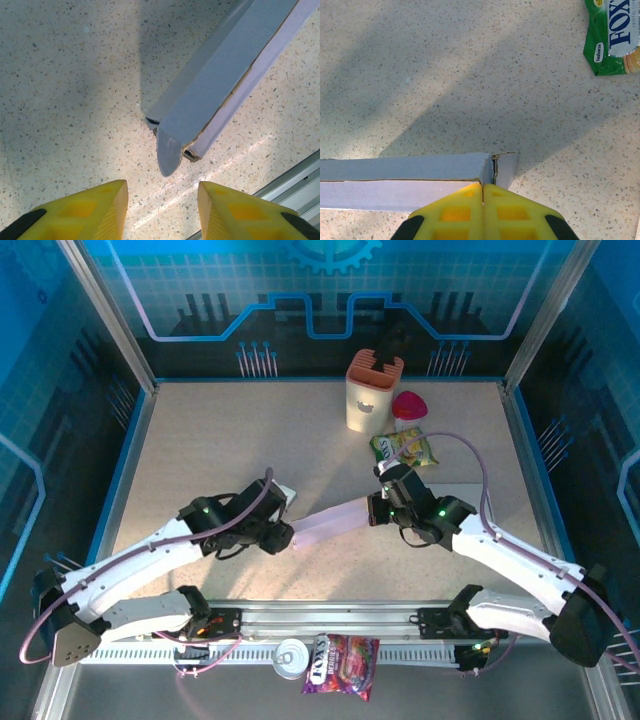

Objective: Fold the paper box

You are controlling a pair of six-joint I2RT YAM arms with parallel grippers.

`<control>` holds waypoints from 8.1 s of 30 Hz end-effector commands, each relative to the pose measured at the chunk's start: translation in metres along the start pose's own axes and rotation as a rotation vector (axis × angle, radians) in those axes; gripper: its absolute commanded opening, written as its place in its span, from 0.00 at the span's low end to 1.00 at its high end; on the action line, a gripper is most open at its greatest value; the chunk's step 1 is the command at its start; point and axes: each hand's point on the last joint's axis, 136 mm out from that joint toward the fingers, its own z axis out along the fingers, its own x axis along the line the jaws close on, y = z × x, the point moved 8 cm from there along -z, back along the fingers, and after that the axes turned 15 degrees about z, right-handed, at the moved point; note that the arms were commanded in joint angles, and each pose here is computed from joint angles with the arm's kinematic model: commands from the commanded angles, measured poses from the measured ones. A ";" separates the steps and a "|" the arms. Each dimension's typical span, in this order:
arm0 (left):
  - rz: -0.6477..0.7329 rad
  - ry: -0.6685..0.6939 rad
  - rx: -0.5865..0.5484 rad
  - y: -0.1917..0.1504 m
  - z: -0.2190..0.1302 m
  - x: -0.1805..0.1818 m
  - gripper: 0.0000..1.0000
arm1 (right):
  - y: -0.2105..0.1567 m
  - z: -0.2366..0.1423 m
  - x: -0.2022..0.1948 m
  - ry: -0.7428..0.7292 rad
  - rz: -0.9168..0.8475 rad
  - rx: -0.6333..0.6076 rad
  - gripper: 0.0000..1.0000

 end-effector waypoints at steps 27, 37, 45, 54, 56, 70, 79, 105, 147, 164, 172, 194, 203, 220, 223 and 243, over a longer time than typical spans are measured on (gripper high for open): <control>-0.022 0.046 -0.062 0.026 0.008 -0.002 0.17 | 0.003 -0.007 0.007 0.024 0.018 0.000 0.00; -0.026 0.053 -0.048 0.026 0.008 -0.002 0.15 | 0.003 -0.006 0.007 0.023 0.022 0.002 0.00; -0.064 0.040 -0.051 0.031 0.011 -0.004 0.03 | 0.002 -0.004 0.007 0.022 0.030 0.011 0.00; -0.220 -0.006 -0.032 0.039 0.015 -0.009 0.00 | 0.002 -0.003 0.010 0.032 0.047 0.015 0.00; -0.246 0.004 -0.036 0.039 0.015 -0.009 0.00 | 0.002 -0.002 0.011 0.031 0.050 0.020 0.00; -0.406 0.002 -0.116 0.049 0.012 -0.009 0.00 | 0.000 0.003 0.016 0.037 0.069 0.040 0.00; -0.438 0.013 -0.125 0.048 0.017 -0.008 0.00 | -0.001 0.004 0.016 0.038 0.070 0.046 0.00; -0.539 -0.054 -0.112 0.049 0.016 -0.006 0.00 | -0.001 0.004 0.016 0.037 0.074 0.052 0.00; -0.395 0.114 -0.100 0.018 0.040 -0.012 0.00 | -0.013 -0.035 -0.008 0.398 0.929 -0.066 0.66; -0.381 0.121 -0.106 0.022 0.039 -0.015 0.00 | -0.017 0.002 -0.031 0.351 1.251 0.017 0.63; -0.377 0.127 -0.113 0.025 0.038 -0.015 0.00 | -0.018 0.013 -0.037 0.327 1.261 0.063 0.60; -0.363 0.141 -0.121 0.030 0.034 -0.014 0.00 | -0.010 0.018 -0.034 0.349 1.319 0.073 0.72; -0.361 0.126 -0.137 0.032 0.030 -0.014 0.04 | -0.015 0.031 -0.037 0.318 1.328 0.084 0.49; -0.479 -0.029 -0.276 0.032 -0.010 -0.011 0.50 | -0.023 0.047 -0.039 0.252 1.316 0.092 0.26; -0.527 -0.068 -0.283 0.030 -0.010 -0.005 0.51 | -0.025 0.047 -0.040 0.244 1.316 0.091 0.25; -0.719 -0.155 -0.227 0.009 0.035 0.020 0.46 | -0.027 0.054 -0.041 0.232 1.319 0.101 0.21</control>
